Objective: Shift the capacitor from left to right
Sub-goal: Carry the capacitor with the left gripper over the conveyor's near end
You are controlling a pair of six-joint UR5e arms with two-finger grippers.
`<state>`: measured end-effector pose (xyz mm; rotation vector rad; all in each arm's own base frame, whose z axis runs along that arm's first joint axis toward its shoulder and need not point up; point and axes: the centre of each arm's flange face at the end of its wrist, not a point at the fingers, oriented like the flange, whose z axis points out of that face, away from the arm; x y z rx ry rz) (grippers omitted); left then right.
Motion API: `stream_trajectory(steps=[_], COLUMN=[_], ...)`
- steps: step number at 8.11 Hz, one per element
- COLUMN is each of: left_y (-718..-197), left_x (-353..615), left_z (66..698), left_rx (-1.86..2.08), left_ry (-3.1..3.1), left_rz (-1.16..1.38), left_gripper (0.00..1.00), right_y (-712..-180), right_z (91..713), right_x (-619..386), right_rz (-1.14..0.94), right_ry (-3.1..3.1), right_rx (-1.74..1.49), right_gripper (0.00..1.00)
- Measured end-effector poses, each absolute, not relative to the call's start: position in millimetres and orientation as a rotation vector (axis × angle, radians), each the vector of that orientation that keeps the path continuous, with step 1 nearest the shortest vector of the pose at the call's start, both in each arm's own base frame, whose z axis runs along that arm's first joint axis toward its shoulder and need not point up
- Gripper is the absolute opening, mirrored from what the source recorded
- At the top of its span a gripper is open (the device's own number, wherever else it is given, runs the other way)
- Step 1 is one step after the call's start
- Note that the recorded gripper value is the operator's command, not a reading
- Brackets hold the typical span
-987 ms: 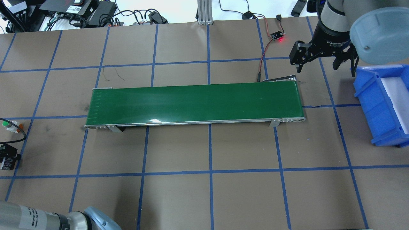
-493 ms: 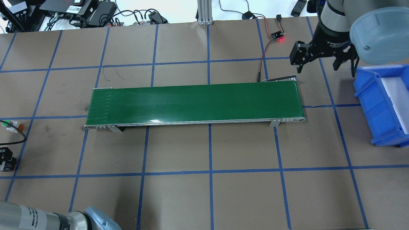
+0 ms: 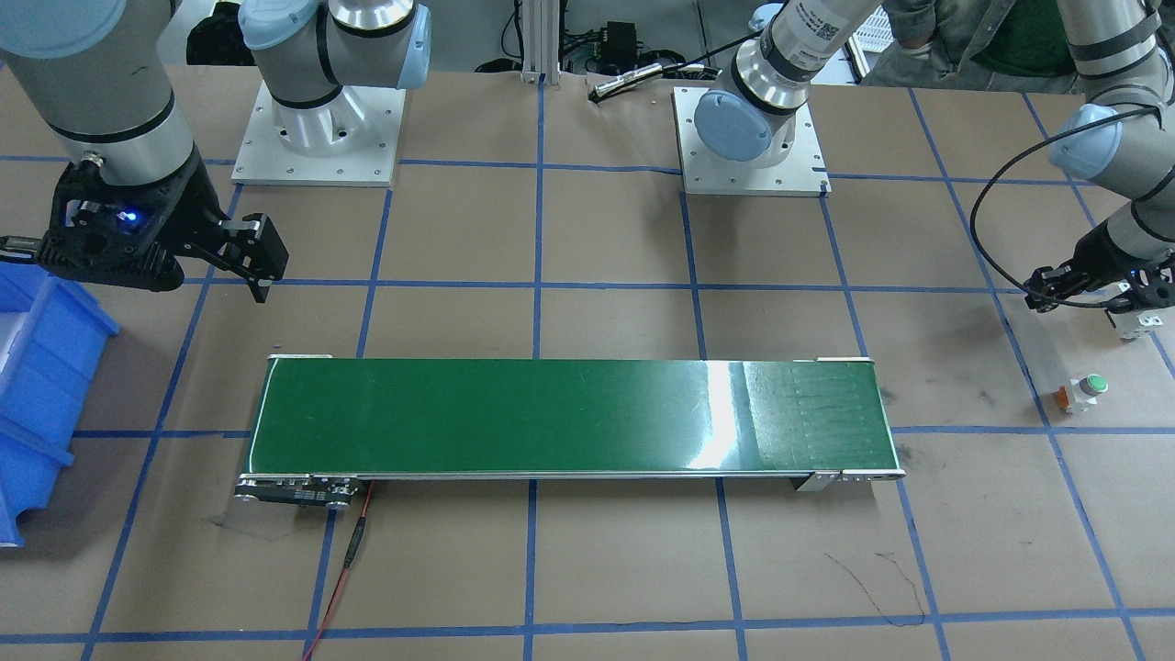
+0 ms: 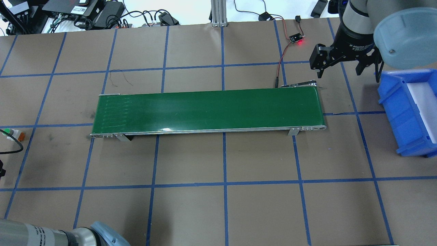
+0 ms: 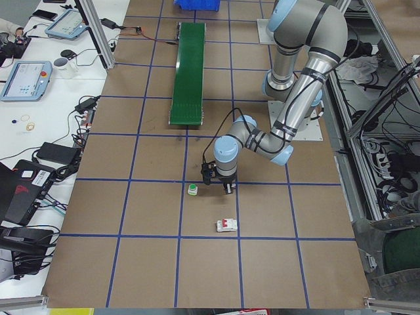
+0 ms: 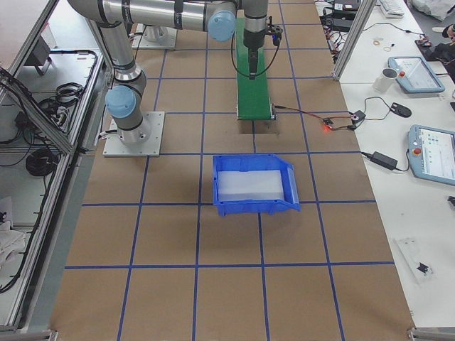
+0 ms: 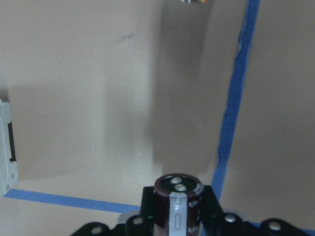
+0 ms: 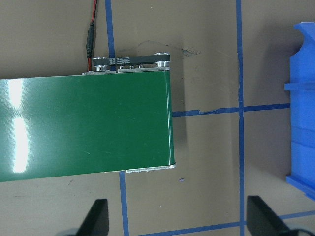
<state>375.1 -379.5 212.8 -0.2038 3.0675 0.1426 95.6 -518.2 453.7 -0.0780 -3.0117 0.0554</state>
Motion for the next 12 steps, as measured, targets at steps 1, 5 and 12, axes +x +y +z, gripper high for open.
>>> stream_trajectory(steps=[1,5,12], left_y=[-384,-439,-520], left_x=[358,260,78], left_z=[235,315,332], left_rx=[-0.18,-0.125,-0.341], left_ry=[3.059,3.065,3.052], left_rz=[0.157,0.191,0.121], left_gripper=[0.0,0.0,0.09], right_y=[-518,-518,-518], right_z=[454,455,456], right_x=[96,95,95], right_rz=[0.056,0.063,0.065], right_ry=[-3.011,-3.009,-3.008], right_rx=[-0.078,-0.075,-0.075], right_gripper=[1.0,1.0,1.0])
